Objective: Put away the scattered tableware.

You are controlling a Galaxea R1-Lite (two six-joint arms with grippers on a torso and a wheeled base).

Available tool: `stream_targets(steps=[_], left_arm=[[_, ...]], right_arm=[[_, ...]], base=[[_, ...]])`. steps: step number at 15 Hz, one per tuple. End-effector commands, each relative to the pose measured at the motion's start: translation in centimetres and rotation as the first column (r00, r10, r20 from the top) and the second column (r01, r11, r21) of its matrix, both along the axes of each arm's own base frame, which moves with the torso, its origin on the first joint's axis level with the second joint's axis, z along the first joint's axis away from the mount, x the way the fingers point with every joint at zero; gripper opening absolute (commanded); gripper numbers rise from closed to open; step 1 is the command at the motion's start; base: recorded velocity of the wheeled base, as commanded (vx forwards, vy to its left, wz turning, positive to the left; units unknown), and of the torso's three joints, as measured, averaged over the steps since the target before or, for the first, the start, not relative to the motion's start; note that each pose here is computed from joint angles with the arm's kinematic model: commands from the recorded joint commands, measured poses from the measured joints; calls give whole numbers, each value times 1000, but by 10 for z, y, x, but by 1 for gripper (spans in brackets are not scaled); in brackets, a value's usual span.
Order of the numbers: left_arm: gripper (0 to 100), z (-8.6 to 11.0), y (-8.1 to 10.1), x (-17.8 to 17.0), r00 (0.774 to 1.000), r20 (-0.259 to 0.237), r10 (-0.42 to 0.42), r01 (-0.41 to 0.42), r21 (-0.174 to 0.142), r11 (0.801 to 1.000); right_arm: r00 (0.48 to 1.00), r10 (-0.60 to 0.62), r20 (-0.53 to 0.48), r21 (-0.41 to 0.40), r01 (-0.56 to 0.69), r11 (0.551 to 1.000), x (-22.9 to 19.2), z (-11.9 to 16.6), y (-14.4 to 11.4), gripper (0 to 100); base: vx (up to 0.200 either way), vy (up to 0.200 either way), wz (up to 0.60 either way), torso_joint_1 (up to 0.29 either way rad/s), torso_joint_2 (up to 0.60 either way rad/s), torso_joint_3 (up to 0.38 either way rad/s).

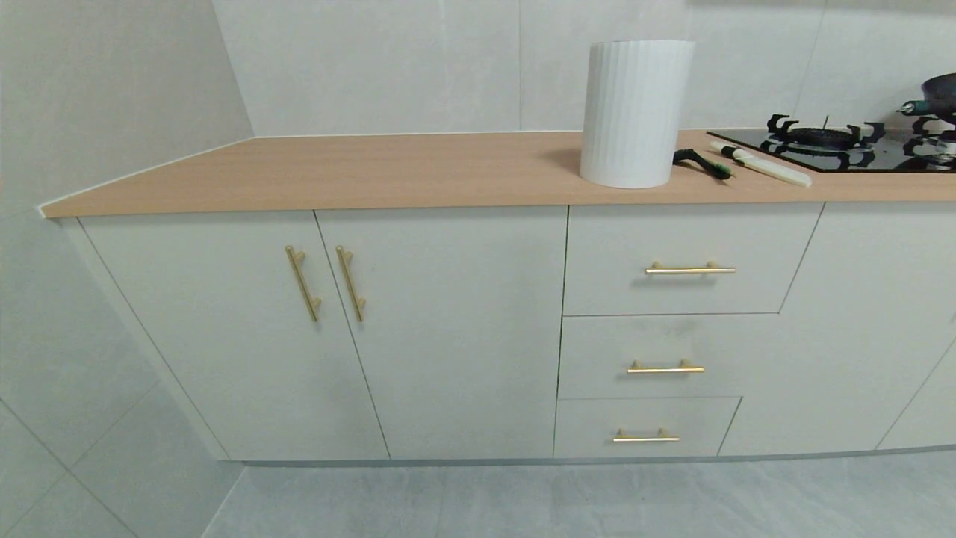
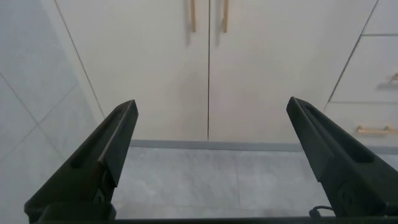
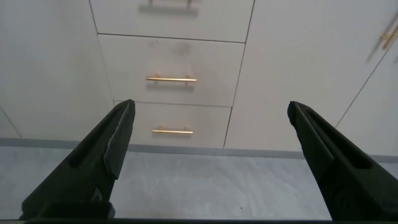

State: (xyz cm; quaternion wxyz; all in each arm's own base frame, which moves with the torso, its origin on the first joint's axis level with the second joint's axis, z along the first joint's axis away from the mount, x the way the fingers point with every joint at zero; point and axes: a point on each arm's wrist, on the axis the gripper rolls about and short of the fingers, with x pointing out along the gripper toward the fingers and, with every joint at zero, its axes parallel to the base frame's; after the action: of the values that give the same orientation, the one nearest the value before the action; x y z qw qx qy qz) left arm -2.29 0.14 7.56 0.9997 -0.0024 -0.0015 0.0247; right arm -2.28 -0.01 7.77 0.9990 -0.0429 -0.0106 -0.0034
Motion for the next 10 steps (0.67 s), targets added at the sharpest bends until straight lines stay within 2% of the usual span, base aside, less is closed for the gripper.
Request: stream_targets(steps=[1, 9, 10], left_arm=[[100, 0, 0, 0, 1000, 0, 1, -1, 2, 1000], [100, 0, 0, 0, 1000, 0, 1, -1, -3, 1000], [100, 0, 0, 0, 1000, 0, 1, -1, -3, 1000]], right_arm=[[1000, 0, -3, 0, 0, 1000, 0, 0, 0, 100], [1000, -2, -2, 0, 2, 1000, 0, 0, 0, 100], [1000, 0, -3, -1, 0, 1000, 0, 0, 0, 100]], base=[[200, 0, 0, -2, -2, 2], [200, 0, 0, 4, 3, 5], [0, 0, 0, 0, 0, 0]])
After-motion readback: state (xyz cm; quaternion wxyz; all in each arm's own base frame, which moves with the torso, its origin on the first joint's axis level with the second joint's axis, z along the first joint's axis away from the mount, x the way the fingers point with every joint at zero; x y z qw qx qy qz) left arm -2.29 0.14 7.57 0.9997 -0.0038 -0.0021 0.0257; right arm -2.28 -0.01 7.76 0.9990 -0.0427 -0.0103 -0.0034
